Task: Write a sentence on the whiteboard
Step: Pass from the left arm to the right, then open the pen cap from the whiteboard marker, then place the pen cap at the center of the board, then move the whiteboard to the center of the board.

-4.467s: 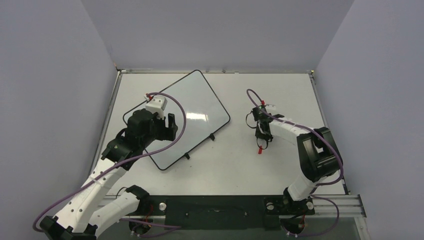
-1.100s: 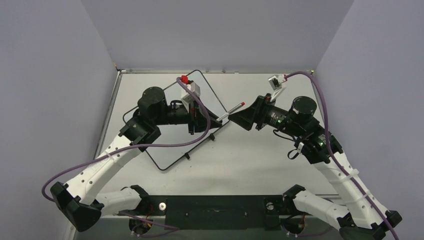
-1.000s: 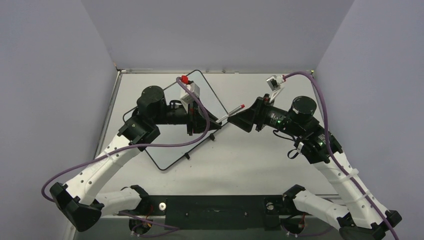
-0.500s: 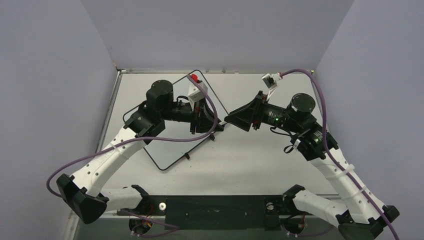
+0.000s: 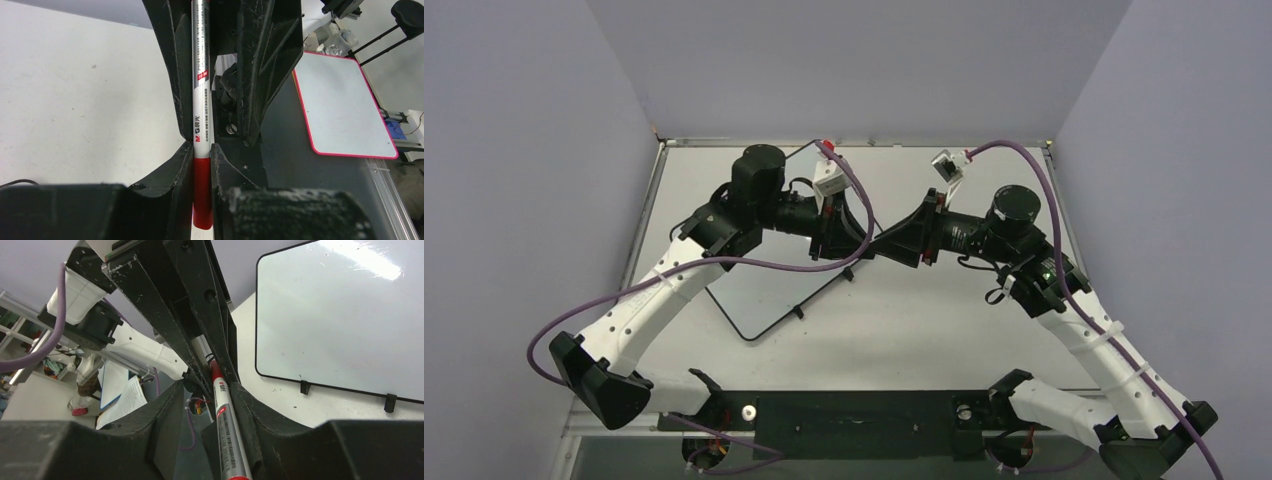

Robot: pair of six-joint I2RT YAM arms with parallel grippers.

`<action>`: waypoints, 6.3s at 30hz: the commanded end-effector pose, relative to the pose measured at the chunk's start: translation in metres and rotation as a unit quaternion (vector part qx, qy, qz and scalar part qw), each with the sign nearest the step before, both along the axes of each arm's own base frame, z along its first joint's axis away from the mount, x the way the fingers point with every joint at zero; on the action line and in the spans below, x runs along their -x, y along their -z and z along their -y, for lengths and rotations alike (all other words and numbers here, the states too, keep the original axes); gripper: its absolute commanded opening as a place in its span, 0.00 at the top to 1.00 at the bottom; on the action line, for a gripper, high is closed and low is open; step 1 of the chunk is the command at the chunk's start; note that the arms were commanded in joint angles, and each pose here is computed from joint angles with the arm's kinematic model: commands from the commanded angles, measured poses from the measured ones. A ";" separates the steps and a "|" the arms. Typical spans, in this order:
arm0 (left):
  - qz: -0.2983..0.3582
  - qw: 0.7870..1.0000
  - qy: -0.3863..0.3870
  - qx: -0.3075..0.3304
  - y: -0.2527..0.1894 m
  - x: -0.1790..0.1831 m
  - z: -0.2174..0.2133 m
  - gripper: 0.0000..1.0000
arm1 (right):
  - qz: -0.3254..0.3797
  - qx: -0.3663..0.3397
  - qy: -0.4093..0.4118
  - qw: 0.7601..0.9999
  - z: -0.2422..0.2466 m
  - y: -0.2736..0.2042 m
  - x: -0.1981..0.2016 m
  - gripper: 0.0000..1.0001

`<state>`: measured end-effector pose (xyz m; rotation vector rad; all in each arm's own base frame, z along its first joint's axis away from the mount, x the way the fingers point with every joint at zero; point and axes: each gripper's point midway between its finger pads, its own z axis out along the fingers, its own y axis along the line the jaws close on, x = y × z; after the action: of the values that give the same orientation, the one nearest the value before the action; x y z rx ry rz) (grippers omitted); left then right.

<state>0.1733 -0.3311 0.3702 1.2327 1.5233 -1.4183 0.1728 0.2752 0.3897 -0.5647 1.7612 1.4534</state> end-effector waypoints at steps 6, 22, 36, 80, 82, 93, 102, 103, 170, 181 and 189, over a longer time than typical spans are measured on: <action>0.028 0.999 0.030 -0.019 -0.006 0.010 -0.008 1.00 | 0.022 0.009 -0.027 0.999 -0.001 0.002 0.009 0.75; 0.025 0.999 -0.002 -0.037 -0.001 -0.001 -0.011 0.74 | 0.017 -0.001 -0.024 1.000 -0.004 0.007 0.004 1.00; 0.025 0.998 -0.052 -0.039 0.011 -0.003 -0.033 0.60 | 0.023 -0.024 0.028 0.999 0.011 -0.015 -0.006 1.00; 0.184 0.970 -0.160 -0.013 0.043 -0.057 -0.031 1.00 | -0.062 -0.020 0.094 0.993 0.044 0.029 -0.043 1.00; 0.189 0.967 -0.171 -0.021 0.047 -0.060 -0.031 1.00 | -0.066 -0.018 0.102 0.992 0.048 0.032 -0.047 1.00; 0.152 0.955 -0.251 -0.044 0.105 -0.073 0.004 1.00 | -0.048 0.117 0.361 0.924 0.134 0.067 -0.094 1.00; 0.084 0.949 -0.295 -0.078 0.195 -0.062 0.073 1.00 | -0.032 0.167 0.551 0.817 0.213 0.077 -0.103 1.00; 0.085 0.946 -0.302 -0.078 0.198 -0.064 0.078 1.00 | -0.030 0.166 0.555 0.815 0.215 0.076 -0.103 1.00; -0.092 0.789 -0.606 -0.044 0.094 -0.257 -0.315 0.22 | -0.004 0.158 0.382 0.911 0.111 0.083 -0.100 1.00; -0.167 0.867 -0.462 -0.076 0.146 -0.271 -0.266 0.36 | -0.004 0.181 0.375 0.909 0.111 0.097 -0.101 1.00; -0.199 0.903 -0.368 -0.100 0.168 -0.260 -0.225 0.66 | 0.000 0.190 0.371 0.909 0.112 0.101 -0.099 1.00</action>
<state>0.4455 -0.0760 0.1935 0.2029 2.1759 -0.8923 0.2714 0.1615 0.2786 -0.0163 2.0087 0.5788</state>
